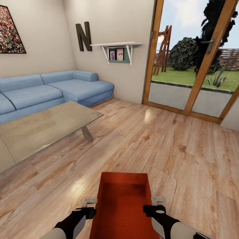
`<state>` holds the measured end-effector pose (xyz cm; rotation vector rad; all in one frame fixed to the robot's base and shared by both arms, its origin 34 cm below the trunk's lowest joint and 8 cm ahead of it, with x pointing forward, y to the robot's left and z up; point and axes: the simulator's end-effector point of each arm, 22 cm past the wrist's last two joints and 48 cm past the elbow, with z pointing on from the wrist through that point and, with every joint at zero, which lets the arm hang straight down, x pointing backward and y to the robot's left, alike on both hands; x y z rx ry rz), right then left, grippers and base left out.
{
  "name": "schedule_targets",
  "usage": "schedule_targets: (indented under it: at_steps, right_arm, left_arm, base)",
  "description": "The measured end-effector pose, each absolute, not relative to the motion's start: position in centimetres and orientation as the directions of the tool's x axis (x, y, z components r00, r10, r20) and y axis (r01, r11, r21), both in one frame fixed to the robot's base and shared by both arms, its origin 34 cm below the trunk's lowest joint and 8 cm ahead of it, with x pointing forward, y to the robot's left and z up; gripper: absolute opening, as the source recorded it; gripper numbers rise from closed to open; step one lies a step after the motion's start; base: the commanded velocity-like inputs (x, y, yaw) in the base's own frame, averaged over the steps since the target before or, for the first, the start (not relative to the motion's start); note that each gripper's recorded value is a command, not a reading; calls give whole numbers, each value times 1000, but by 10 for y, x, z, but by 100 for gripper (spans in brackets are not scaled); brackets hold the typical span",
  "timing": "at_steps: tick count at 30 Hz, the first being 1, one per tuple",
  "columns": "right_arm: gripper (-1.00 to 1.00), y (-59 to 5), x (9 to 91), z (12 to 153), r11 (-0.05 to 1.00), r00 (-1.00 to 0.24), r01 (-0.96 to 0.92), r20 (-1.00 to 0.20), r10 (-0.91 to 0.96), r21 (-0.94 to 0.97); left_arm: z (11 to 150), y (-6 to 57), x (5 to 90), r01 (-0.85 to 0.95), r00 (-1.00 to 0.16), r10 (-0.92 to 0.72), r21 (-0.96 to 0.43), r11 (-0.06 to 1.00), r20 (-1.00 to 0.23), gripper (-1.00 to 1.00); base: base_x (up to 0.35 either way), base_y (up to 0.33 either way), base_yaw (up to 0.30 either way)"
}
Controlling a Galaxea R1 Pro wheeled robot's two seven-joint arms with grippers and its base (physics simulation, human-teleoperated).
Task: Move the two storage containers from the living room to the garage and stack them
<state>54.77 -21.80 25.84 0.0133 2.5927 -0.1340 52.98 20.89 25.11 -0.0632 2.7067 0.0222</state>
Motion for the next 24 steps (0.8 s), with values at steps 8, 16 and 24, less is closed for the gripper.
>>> schedule_targets:
  at_steps: [8, 16, 24]
  right_arm:
    - [100, -221, 547, 258, 994, -856, 48, -516, -10, -97]
    - [100, -220, 547, 258, 994, -856, 48, -516, -9, -96]
    - [100, -219, 547, 258, 995, -856, 45, -517, -10, -93]
  left_arm:
    - [251, 207, 530, -47, -906, -41, 4, 999, -422, 100]
    - [252, 208, 531, -46, -904, -40, 5, 999, -425, 100]
    - [251, 208, 531, -46, -904, -39, 5, 999, -426, 100]
  base:
    - [0, 0, -79]
    - [0, 0, -6]
    - [0, 0, -10]
